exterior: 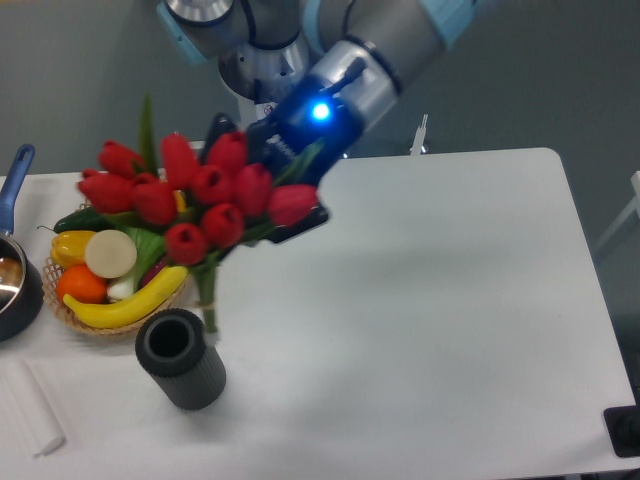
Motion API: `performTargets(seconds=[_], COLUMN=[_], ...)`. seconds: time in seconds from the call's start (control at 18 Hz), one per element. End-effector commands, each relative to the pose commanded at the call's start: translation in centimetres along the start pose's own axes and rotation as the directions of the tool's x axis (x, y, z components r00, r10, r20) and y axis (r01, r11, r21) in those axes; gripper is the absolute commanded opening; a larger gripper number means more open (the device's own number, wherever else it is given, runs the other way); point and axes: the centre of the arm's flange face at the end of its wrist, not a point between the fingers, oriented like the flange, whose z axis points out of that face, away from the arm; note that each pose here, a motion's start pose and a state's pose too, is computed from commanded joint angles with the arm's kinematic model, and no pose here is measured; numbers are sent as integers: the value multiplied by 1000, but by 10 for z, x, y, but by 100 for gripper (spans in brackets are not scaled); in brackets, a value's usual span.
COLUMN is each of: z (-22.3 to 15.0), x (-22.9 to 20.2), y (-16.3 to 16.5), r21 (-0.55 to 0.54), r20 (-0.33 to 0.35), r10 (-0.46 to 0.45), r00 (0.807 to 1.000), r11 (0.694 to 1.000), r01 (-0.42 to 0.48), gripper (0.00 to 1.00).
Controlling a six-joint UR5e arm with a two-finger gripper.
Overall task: Pick up the flowers from the vase
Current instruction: 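Raise the tulip bunch higher, clear of the vase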
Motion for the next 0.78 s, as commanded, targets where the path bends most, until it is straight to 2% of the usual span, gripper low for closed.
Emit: performTargets(seconds=[0.22,0.5,0.78], z=[-22,-43,-45], x=[-41,-71,-75], y=[18,34,41], r21=[1,-5,-7], r20=[48,92,94], r10=[99,114,110], r00=[994,989,989], r11=[995,993,994], r01=[-99,-114,-110], gripper=[46,46,46])
